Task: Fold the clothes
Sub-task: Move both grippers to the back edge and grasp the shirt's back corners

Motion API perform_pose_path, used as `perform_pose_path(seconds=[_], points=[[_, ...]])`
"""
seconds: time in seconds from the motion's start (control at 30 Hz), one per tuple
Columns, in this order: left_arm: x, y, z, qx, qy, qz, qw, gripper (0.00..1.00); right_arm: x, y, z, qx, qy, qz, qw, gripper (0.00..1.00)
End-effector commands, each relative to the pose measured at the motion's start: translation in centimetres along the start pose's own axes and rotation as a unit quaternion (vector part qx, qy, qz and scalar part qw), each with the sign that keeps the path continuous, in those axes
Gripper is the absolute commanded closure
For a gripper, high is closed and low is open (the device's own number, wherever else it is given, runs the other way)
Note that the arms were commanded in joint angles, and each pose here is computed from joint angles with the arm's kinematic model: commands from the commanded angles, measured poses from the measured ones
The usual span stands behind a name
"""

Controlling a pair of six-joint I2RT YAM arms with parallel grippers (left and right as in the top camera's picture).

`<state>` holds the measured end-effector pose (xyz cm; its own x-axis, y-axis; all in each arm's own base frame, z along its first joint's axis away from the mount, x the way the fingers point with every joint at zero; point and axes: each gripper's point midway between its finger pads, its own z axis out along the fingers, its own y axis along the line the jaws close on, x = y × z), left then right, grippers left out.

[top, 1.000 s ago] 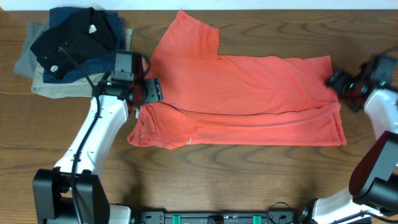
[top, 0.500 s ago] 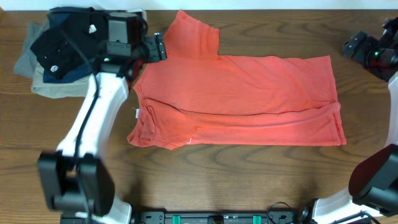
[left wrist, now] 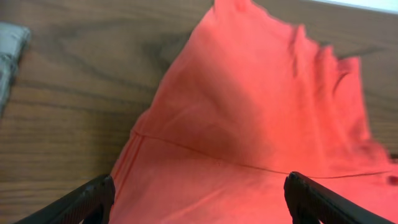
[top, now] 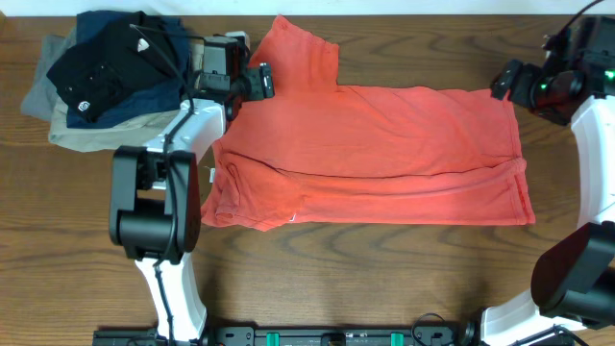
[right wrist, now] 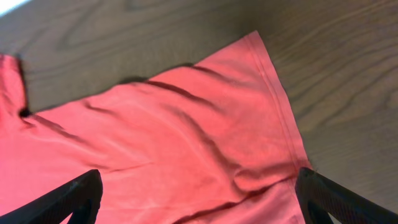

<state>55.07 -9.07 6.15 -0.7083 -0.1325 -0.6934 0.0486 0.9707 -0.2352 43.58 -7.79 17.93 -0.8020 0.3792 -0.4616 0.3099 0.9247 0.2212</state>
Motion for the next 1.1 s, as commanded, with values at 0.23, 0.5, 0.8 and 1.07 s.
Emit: perform_pose_path(seconds=[0.23, 0.5, 0.8, 1.07], points=[[2.6, 1.9, 2.6, -0.037, 0.019, 0.007, 0.999, 0.07, 1.0, 0.2, 0.2, 0.027, 0.018, -0.023, 0.999, 0.03], [4.3, 3.0, 3.2, -0.061, 0.045, 0.017, 0.997, 0.07, 1.4, 0.3, 0.2, 0.028, 0.027, -0.024, 0.999, 0.03], [5.9, 4.8, 3.7, -0.100, 0.067, 0.043, 0.992, 0.07, 1.7, 0.2, 0.2, 0.029, 0.032, -0.023, 0.999, 0.03], [6.6, 4.9, 3.5, -0.102, 0.081, 0.043, 0.991, 0.41, 1.7, 0.2, 0.2, 0.029, 0.032, -0.023, 0.999, 0.03]])
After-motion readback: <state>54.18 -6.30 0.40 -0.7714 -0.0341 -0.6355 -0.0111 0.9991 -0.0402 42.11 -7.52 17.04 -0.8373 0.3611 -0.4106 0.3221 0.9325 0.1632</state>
